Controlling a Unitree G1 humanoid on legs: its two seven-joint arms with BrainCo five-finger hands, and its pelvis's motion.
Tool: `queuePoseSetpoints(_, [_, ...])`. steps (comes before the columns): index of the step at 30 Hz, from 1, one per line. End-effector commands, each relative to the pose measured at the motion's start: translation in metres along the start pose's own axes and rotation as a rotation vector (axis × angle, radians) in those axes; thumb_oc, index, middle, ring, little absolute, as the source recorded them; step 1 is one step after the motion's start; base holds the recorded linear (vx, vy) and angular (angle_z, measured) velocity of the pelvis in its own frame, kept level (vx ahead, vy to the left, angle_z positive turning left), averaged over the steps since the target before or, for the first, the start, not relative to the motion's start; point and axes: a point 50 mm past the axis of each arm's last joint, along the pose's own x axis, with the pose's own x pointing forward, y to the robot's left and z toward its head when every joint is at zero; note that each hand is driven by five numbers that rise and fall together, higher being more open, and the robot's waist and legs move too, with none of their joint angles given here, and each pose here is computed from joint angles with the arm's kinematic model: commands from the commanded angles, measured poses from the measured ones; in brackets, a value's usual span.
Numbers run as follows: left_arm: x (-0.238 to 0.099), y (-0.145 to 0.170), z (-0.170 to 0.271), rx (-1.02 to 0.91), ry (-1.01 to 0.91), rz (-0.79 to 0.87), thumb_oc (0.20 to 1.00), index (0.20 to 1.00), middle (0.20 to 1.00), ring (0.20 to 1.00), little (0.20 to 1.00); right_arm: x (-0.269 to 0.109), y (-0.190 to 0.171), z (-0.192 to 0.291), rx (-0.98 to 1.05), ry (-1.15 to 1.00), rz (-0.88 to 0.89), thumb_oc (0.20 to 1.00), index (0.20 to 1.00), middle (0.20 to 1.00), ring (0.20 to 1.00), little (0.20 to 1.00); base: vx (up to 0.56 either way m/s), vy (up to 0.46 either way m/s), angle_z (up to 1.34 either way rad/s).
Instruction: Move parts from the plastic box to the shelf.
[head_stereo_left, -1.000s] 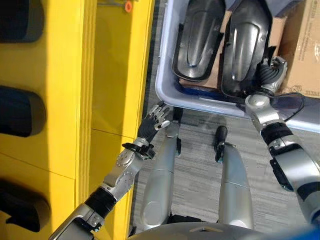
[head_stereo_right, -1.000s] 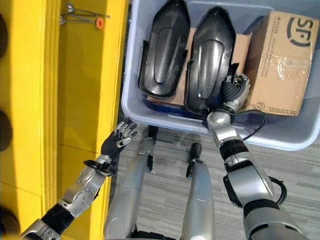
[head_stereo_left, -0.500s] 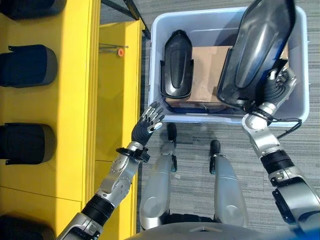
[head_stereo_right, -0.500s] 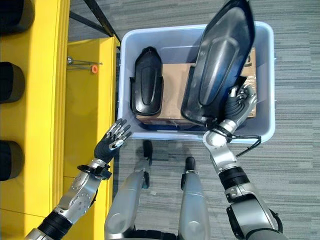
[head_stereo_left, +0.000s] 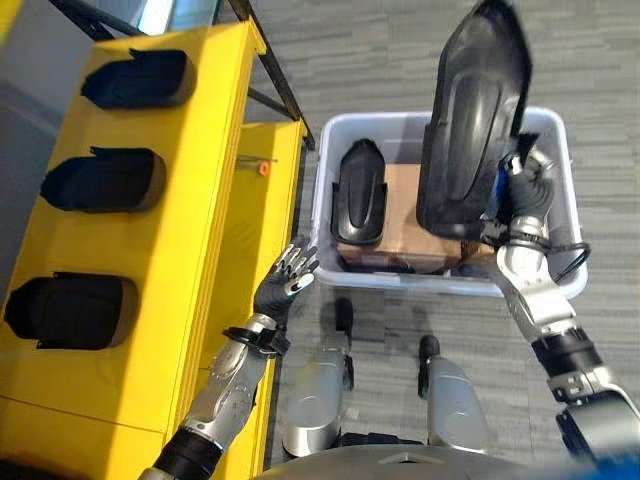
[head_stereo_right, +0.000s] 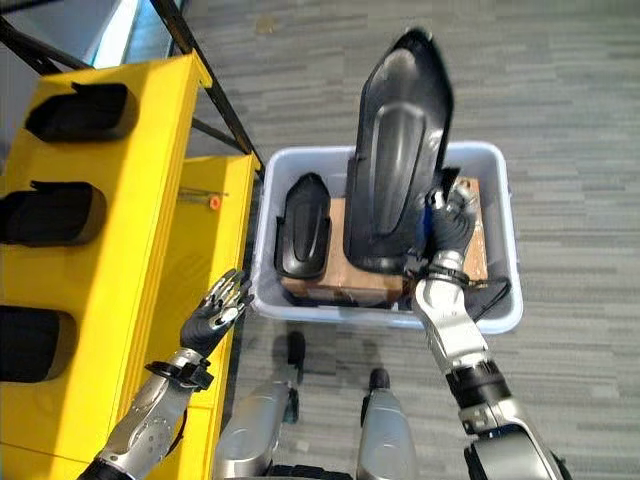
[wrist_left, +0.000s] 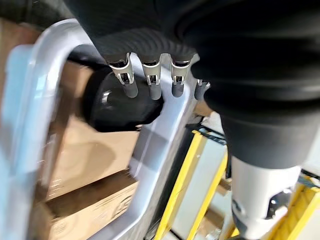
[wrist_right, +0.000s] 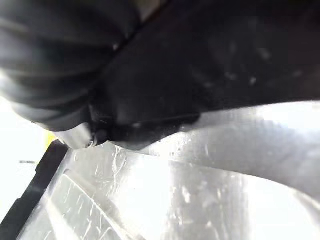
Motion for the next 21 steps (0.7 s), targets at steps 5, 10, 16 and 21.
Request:
queuePoseSetpoints(5, [-0.01, 0.003, 0.009, 0.11, -0.003, -0.021, 1.0, 1.0, 1.0, 1.0, 1.0, -0.033, 0.021, -0.004, 0.186, 0.072, 0.321, 0.2, 0.2, 0.2, 0.2, 0.2, 0.09, 0.146, 0.09])
queuePoseSetpoints(10, [-0.013, 0.008, 0.009, 0.153, 0.03, -0.006, 1.0, 1.0, 1.0, 1.0, 1.0, -0.056, 0.042, -0.009, 0.27, 0.133, 0.459, 0.2, 0.2, 0.2, 0.2, 0.2, 0.03, 0.193, 0.05])
queuePoseSetpoints(16, [-0.011, 0.008, 0.012, 0.193, 0.038, 0.004, 1.0, 1.0, 1.0, 1.0, 1.0, -0.066, 0.065, -0.005, 0.337, 0.136, 0.552, 0.2, 0.2, 0.2, 0.2, 0.2, -0.05, 0.156, -0.13])
queuePoseSetpoints(21, [-0.009, 0.011, 0.012, 0.204, 0.037, 0.038, 1.0, 1.0, 1.0, 1.0, 1.0, -0.071, 0.073, -0.003, 0.36, 0.137, 0.588, 0.2, 0.2, 0.2, 0.2, 0.2, -0.07, 0.057, -0.32])
